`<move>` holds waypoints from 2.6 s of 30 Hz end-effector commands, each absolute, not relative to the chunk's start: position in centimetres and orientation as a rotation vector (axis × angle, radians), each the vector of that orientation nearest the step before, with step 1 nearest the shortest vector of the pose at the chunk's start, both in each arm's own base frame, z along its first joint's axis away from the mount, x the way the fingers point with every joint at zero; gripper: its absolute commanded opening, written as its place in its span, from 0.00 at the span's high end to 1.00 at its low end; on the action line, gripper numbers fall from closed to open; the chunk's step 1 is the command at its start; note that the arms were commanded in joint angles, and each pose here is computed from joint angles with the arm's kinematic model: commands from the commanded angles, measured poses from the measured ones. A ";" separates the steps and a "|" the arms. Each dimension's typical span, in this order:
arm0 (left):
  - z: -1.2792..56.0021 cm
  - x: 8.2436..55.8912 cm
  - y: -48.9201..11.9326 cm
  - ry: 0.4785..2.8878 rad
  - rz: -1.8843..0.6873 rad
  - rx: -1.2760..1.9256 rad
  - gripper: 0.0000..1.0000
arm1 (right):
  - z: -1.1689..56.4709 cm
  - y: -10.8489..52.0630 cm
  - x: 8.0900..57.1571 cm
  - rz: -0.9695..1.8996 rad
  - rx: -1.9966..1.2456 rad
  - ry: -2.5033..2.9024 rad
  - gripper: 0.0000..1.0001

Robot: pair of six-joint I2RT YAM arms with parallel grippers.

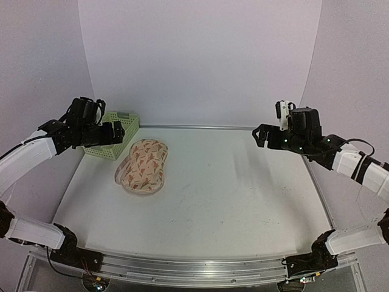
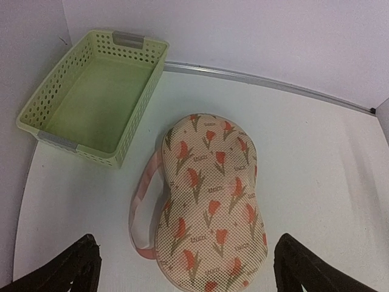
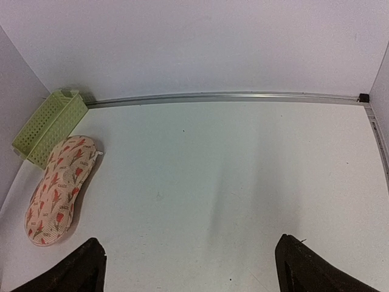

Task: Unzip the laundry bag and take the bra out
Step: Move the laundry bag to the center of the board.

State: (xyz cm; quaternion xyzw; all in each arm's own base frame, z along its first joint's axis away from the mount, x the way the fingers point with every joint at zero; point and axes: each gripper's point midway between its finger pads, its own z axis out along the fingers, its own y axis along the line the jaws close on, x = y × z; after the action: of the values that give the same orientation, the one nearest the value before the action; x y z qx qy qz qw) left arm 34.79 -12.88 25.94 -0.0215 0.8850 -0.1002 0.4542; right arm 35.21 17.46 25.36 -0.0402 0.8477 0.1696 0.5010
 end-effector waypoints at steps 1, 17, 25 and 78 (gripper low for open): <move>27.4 36.1 -11.9 2.133 -0.179 -0.143 0.00 | 29.0 19.2 35.6 0.510 -0.135 1.958 0.02; 22.9 41.8 -12.0 2.226 -0.079 -0.240 0.01 | 27.5 26.8 35.9 0.781 -0.325 1.973 0.03; 17.3 45.4 -13.8 2.373 -0.159 -0.237 0.08 | 24.7 30.9 35.3 0.863 -0.365 2.049 0.02; 5.7 38.6 -37.8 2.519 -1.116 -0.555 0.12 | 19.1 25.1 29.9 0.720 -0.275 2.185 0.02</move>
State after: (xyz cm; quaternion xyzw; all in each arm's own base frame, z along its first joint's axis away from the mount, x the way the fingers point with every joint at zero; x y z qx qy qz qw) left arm 37.24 -34.57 4.39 -0.1669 0.9056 -0.3557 0.1594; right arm 30.33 26.38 17.33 -0.1178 0.8721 0.2969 0.3708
